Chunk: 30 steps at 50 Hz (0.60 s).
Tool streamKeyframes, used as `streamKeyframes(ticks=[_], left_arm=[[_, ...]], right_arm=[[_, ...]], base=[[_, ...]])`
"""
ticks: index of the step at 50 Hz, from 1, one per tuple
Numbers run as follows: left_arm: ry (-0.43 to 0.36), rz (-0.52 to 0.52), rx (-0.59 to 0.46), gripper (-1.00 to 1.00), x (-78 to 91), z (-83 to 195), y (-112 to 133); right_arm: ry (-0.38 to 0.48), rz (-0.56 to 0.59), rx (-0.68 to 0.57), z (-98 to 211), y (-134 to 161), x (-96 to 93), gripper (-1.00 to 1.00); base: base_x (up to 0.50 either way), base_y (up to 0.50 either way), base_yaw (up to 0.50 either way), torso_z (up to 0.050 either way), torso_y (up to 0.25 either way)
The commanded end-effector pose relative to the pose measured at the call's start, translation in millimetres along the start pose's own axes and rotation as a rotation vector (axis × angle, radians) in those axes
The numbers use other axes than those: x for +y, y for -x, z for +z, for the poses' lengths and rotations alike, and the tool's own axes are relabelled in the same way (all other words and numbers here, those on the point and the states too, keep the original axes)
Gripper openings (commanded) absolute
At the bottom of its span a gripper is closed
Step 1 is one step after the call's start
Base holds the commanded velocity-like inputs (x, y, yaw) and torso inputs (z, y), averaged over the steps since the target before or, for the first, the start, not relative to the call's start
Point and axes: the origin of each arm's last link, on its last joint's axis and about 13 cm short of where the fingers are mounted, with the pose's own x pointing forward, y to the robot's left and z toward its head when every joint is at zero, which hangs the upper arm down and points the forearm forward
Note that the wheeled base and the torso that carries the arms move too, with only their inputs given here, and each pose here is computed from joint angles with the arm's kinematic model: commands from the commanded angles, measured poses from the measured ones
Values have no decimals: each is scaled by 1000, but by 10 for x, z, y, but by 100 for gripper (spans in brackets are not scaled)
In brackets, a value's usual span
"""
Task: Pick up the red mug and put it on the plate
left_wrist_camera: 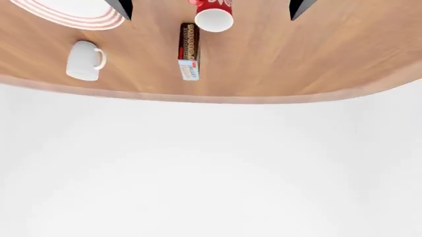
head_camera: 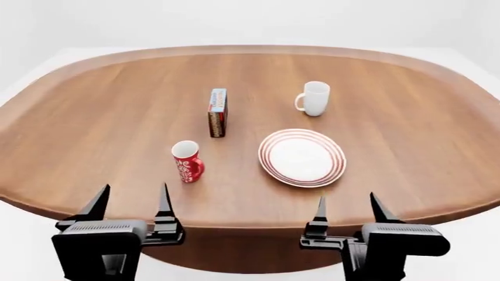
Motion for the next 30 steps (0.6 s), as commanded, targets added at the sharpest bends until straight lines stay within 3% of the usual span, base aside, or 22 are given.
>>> streamKeyframes(ticks=[1,18,30], left_arm=[[-1,15,-24,100,33,95,15],[-4,13,-18,100,6,77,5],[8,20,-30,100,14,131,-6]], right_arm=[[7,12,13,3,11,18,100],[45,64,40,-55,-68,77,100],[23,129,26,105,-389,73,100]], base=[[0,500,0,0,0],[0,493,0,0,0],[3,0,0,0,0]])
